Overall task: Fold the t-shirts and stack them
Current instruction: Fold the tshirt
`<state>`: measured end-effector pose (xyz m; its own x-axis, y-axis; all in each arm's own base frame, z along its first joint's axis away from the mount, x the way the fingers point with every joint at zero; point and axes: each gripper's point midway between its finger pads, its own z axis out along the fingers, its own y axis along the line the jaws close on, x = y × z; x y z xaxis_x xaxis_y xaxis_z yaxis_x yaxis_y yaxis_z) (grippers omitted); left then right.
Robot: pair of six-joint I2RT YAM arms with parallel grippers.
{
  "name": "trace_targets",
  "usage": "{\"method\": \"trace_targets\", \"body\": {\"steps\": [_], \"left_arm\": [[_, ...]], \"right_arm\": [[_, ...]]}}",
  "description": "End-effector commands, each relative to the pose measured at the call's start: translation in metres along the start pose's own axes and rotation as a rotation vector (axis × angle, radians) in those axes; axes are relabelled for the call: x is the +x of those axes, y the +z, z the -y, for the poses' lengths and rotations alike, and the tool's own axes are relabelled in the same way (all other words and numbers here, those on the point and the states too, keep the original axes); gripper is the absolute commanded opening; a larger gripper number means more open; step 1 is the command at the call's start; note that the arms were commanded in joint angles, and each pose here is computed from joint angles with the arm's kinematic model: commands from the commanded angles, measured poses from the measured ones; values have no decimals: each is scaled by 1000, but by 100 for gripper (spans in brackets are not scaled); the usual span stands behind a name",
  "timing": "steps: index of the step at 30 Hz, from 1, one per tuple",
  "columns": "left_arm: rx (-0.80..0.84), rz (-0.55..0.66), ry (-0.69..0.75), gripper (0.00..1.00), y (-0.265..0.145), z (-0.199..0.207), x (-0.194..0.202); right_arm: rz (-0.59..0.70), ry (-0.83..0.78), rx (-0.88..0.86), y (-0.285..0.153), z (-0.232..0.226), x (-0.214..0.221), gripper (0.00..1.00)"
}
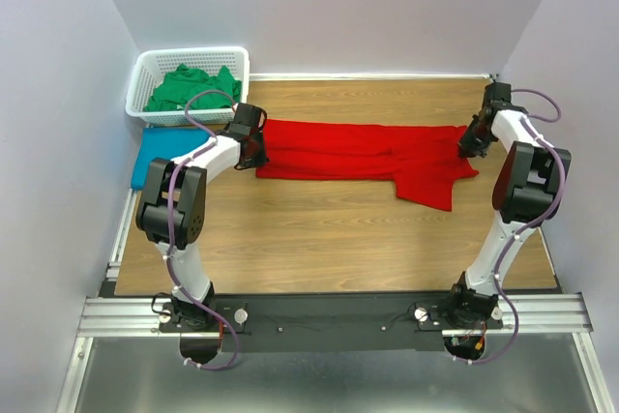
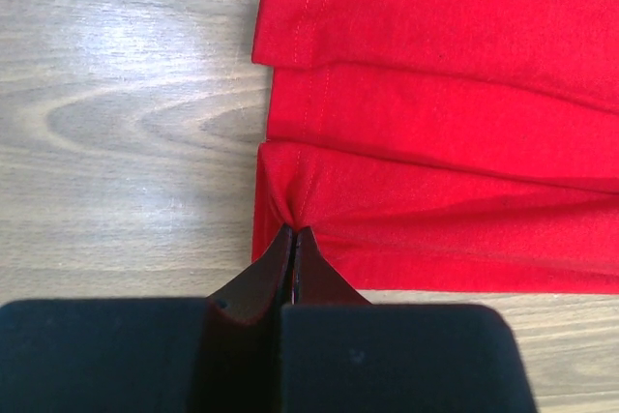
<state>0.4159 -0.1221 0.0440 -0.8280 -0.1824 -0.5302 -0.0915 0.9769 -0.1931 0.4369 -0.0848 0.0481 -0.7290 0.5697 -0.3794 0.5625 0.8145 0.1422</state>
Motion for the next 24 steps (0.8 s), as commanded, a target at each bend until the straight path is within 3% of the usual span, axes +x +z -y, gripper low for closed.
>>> {"method": "trace_targets", "body": {"steps": [1,5,6,10,16,19,22,24], "left_arm": [[-17,-3,-17,0,9,-6,3],[-16,1,-19,11,10,-7,4],[-12,6,-21,17,8,-5,2],[-1,33,-22,30,-1,-2,-6],[24,101,-32,59,-25,2,-23],[25,132,-41,66,-38,2,-25],[10,184,-48,67,-58,-3,-31],[-6,254,-57,69,-79,-9,-38]], "right_arm": [[21,-25,48,9,5,-7,1],[9,-29,55,13,8,-2,5],[13,-28,50,11,7,-3,7],[37,-33,16,-2,0,-10,23],[106,-27,-66,-41,-16,-24,43],[128,-24,-77,-55,-17,-23,51],[128,-28,-121,-70,-21,-15,65],[130,-31,-131,-80,-19,-5,67]]}}
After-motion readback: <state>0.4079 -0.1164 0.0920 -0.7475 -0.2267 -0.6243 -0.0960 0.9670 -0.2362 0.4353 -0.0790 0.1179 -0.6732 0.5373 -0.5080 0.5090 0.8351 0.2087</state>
